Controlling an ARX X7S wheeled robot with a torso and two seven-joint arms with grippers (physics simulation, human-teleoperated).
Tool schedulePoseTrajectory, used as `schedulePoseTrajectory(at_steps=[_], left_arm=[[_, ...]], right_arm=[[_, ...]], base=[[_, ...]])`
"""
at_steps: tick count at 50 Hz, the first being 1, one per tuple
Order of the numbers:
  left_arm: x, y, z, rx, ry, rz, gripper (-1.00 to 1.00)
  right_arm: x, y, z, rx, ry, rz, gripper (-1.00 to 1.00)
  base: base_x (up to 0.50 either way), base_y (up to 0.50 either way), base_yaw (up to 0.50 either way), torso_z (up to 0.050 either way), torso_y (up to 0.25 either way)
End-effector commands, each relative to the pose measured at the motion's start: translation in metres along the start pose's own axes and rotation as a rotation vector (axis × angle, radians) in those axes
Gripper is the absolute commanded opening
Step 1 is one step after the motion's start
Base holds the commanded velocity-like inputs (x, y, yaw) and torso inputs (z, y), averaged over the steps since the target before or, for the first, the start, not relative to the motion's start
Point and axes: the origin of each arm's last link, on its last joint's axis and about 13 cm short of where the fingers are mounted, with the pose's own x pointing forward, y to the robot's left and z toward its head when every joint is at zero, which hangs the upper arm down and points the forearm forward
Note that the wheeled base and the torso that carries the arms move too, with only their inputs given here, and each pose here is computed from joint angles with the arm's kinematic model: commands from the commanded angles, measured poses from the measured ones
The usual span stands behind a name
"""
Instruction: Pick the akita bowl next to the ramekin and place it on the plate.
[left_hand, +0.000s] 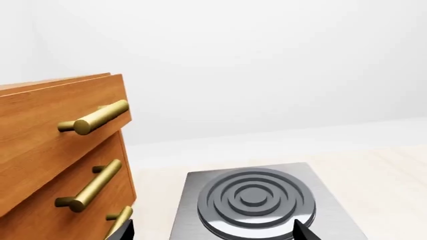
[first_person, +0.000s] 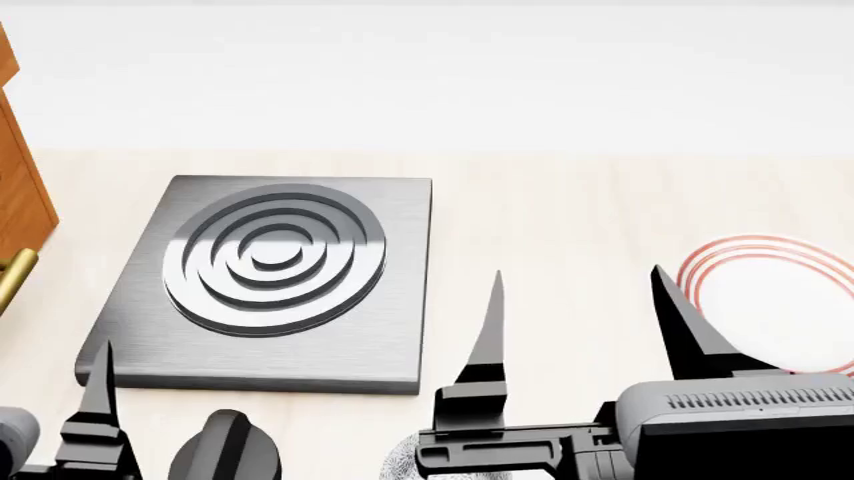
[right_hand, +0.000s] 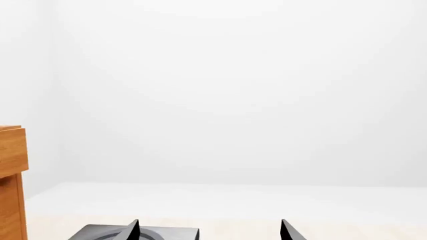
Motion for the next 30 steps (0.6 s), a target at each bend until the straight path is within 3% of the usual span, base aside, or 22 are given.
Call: schedulePoseTrajectory(at_steps=[1,7,30], left_arm=[[0.0007,0.0015,0.0001,0.003,-0.008,0.006,1.00],[0.0016,0.0024,-0.0010,0.009,-0.001,0.011,1.00],[0.0015,0.0039,-0.0026,0.009,0.009,0.020,1.00]], right_arm=[[0.0017,-0.0021,0.0006,-0.002,-0.016,-0.024,1.00],[0.0014,-0.0024,0.0003,-0.003,-0.014,-0.029,1.00],[0.0003,-0.0037,-0.0013,-0.006,-0.009,-0.042,1.00]], base=[[0.00,0.00,0.00,0.000,0.000],[0.00,0.00,0.00,0.000,-0.013],[0.00,0.00,0.00,0.000,-0.149]])
